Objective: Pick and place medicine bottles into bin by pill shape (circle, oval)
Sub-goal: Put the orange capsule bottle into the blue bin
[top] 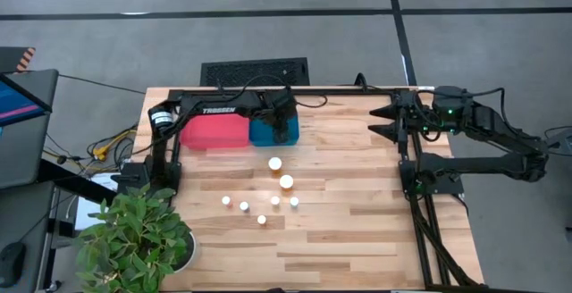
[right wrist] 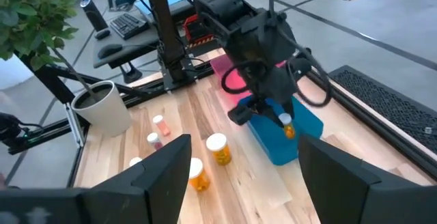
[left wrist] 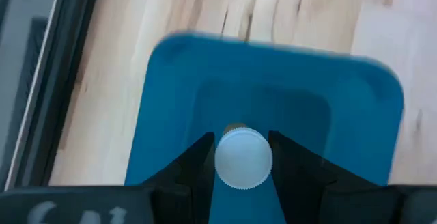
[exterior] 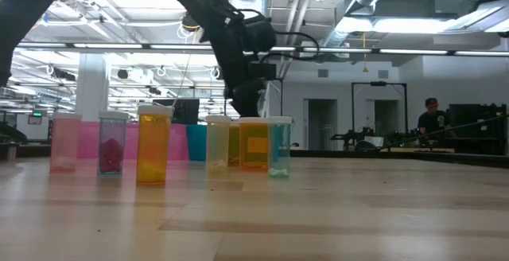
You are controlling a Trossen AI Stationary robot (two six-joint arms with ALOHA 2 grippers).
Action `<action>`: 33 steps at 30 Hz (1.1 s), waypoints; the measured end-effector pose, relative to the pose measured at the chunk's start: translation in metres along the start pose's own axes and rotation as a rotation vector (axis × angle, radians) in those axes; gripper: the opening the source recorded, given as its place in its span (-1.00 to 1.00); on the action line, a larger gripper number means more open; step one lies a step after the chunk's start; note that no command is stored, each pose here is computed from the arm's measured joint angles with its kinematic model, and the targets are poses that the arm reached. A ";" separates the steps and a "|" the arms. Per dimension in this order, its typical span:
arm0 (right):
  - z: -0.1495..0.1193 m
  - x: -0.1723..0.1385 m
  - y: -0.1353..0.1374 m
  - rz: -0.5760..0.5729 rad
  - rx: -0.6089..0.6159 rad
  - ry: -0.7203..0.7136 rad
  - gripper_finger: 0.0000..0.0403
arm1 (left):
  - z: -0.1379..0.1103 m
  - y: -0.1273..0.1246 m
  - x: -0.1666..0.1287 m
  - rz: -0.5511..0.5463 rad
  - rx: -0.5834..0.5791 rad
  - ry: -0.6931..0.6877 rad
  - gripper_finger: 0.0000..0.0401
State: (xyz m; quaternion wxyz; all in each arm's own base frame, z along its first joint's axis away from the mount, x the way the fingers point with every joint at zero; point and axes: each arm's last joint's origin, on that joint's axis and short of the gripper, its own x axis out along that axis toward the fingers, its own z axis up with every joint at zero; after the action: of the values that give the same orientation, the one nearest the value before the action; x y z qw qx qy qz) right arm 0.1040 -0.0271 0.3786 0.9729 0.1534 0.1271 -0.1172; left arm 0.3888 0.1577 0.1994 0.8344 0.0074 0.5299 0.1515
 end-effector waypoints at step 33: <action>-0.002 0.000 -0.001 -0.006 0.002 0.022 0.37 | 0.002 -0.003 0.019 0.043 0.062 0.016 -0.23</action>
State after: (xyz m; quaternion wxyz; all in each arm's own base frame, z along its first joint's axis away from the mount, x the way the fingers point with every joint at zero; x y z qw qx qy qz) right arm 0.1033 -0.0270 0.3765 0.9710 0.1552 0.1381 -0.1186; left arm 0.3986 0.1601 0.1825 0.8261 0.0436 0.5406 0.1532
